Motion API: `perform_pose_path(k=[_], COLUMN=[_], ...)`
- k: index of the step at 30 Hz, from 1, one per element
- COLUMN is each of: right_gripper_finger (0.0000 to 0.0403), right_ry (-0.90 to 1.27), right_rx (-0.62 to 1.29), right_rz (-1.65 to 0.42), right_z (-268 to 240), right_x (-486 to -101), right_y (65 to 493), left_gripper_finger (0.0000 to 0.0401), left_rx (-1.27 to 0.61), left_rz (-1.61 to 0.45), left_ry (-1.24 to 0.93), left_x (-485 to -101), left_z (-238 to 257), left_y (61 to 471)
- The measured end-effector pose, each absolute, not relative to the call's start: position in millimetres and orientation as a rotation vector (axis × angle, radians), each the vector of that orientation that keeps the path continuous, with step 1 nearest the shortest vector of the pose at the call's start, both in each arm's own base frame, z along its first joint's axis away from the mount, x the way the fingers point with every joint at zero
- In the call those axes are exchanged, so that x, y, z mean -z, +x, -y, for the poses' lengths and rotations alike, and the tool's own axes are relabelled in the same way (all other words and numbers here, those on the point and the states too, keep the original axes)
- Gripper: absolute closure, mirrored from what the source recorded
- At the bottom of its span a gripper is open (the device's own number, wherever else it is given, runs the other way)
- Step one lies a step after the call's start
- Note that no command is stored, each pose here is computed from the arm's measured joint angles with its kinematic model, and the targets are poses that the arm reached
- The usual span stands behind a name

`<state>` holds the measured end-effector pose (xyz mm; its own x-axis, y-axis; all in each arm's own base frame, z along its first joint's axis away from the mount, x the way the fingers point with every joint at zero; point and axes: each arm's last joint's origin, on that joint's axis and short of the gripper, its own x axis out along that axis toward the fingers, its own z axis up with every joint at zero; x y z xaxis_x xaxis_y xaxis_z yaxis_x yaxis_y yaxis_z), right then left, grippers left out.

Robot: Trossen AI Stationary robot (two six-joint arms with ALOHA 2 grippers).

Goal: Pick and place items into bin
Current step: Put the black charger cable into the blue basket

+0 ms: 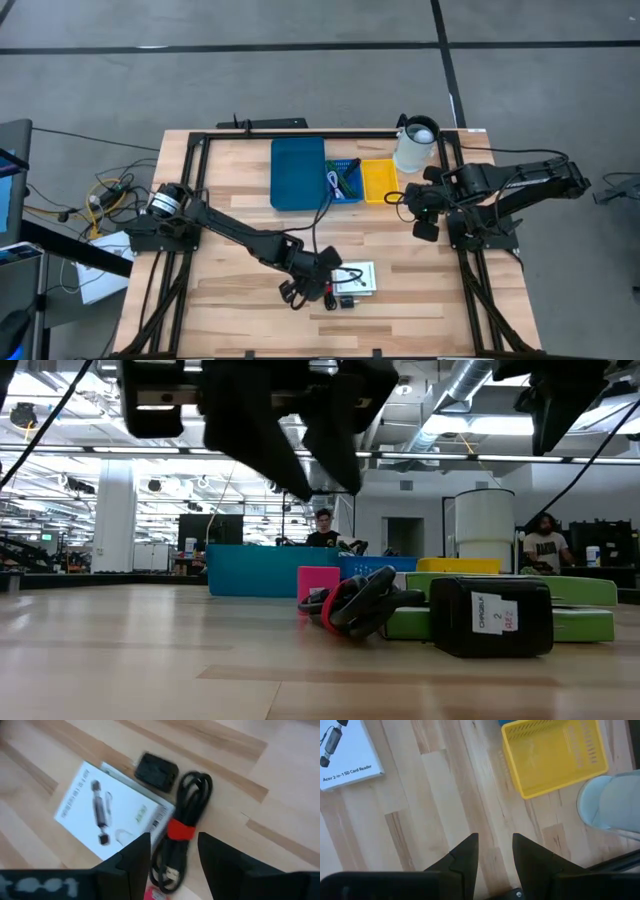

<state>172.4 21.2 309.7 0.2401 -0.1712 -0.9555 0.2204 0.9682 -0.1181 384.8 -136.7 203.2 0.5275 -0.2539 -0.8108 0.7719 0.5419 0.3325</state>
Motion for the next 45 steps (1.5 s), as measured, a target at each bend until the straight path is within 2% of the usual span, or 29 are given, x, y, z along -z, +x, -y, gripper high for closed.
perform_pose_path(k=[7, 27, 41, 45], right_gripper_finger=[0.029, 0.029, 0.029, 0.029], right_ry=[0.044, 0.045, 0.046, 0.046], right_rx=[0.268, 0.268, 0.267, 0.267], right_rz=[-1.301, -1.297, -1.297, -1.297], right_z=[-21.2, -21.3, -21.3, -21.3], right_x=[-309.7, -309.8, -309.8, -309.8], right_y=[172.4, 172.7, 172.7, 172.8], left_gripper_finger=[0.0247, 0.0247, 0.0247, 0.0247], left_rx=[0.674, 0.777, 0.794, 0.815], left_rz=[-0.747, -0.785, -0.747, -0.781], left_ry=[0.756, 0.701, 0.731, 0.717], left_x=[-205.3, -174.1, -175.0, -161.5], left_z=[136.2, 135.1, 132.0, 130.5], left_y=[388.2, 397.4, 400.2, 402.5])
